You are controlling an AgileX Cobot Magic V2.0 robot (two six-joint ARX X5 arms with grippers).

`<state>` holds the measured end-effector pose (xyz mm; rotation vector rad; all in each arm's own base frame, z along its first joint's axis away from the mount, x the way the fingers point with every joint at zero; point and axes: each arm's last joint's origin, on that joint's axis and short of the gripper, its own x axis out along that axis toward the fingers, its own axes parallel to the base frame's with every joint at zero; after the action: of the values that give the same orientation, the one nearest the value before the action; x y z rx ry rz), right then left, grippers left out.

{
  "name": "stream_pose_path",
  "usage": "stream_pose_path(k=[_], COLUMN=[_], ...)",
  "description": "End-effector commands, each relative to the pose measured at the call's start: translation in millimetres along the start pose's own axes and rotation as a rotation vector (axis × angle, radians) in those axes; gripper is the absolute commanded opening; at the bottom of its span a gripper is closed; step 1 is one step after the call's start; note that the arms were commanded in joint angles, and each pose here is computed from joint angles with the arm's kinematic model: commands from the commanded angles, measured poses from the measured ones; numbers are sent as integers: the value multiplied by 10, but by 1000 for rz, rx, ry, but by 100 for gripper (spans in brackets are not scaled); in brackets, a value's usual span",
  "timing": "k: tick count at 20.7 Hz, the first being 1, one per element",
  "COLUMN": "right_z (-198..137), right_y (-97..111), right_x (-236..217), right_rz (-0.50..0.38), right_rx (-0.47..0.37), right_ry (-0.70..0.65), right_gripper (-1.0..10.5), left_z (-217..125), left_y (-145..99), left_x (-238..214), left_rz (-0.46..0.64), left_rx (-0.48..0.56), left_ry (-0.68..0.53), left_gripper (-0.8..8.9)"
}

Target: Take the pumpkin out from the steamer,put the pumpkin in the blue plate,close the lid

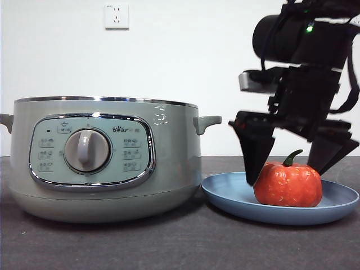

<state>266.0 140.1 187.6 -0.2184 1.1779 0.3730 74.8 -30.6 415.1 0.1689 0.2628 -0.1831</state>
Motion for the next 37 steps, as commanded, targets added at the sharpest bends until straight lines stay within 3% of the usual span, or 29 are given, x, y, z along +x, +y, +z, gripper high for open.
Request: stream_pose_path(k=[1,9,17,37], right_z=[-20,-216,-566,-689], right_y=[3,-40,-76,-102], right_x=[-224,-1279,-1934,-2058], right_rz=[4,30,28,-22], right_rx=[5,14,23,43], right_ry=[-61,-417,-672,-710], right_gripper=[537,536,536,536], left_z=[91,136,-19,-399], left_y=[-1,-356,-698,-901], left_x=[13,887,1721,2214], left_rz=[-1,-213,-369,-422], left_rx=[-42,8,18,42], left_ry=[-54,137,273,517], left_gripper=[-8,-8,-8,-1])
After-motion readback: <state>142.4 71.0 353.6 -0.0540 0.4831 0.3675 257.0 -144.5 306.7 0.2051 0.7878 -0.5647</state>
